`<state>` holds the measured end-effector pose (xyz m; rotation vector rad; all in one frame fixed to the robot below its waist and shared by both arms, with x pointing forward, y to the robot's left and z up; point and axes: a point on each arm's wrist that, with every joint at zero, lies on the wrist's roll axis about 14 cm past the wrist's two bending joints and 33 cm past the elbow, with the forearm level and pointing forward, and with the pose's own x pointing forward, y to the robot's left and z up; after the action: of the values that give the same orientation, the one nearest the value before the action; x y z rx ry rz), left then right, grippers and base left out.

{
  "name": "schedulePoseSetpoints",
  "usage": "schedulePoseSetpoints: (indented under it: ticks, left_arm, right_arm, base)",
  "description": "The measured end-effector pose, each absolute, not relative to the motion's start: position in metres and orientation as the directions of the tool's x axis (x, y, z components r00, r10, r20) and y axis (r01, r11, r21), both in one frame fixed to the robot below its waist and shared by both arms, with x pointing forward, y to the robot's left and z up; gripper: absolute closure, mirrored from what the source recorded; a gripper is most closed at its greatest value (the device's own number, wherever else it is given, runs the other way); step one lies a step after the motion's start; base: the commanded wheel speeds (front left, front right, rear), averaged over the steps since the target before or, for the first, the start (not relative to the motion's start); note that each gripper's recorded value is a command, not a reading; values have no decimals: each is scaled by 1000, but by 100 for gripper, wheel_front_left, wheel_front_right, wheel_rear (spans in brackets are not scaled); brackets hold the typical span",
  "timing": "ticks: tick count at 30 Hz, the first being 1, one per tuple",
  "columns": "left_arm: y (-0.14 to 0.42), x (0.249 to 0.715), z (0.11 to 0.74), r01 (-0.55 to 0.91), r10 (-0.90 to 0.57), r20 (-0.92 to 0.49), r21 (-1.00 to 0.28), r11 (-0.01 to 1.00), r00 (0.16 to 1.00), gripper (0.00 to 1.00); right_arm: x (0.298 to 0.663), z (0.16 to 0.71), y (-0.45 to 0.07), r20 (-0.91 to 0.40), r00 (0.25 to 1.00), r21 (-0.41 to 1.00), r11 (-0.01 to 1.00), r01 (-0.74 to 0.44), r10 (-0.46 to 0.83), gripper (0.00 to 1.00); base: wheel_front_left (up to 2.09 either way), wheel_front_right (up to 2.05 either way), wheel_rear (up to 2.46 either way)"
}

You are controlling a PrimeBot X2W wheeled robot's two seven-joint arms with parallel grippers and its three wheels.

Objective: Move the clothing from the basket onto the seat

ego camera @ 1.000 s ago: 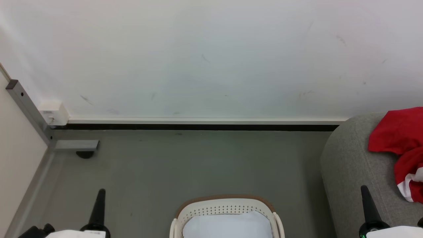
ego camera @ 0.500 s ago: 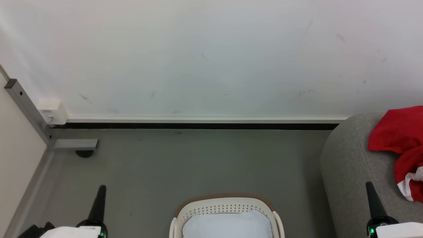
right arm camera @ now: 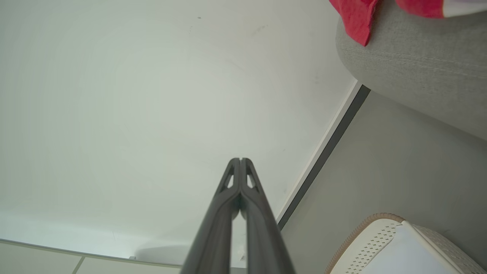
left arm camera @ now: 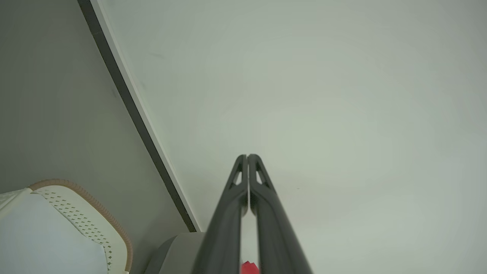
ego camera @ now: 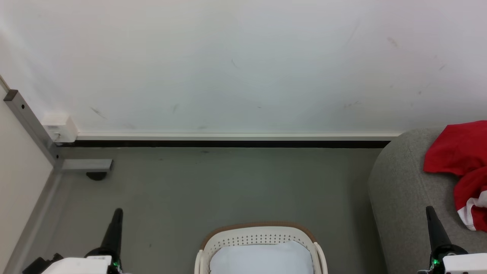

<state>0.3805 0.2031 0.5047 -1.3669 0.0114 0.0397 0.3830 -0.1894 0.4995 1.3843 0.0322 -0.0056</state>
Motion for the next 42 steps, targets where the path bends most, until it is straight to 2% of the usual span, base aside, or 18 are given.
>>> schedulePoseSetpoints:
  ticks: [27, 42]
  left_arm:
    - [200, 389, 512, -5, 0, -5, -1000, 13, 1000, 100]
    - [200, 389, 512, -3, -1, -3, -1000, 3, 1000, 100]
  right_arm:
    - [389, 507, -198, -7, 1000, 1000, 9, 7, 1, 100]
    - [390, 509, -200, 0, 1000, 1000, -7, 0, -1, 100]
  base:
    - [0, 0, 0]
    - [0, 0, 0]
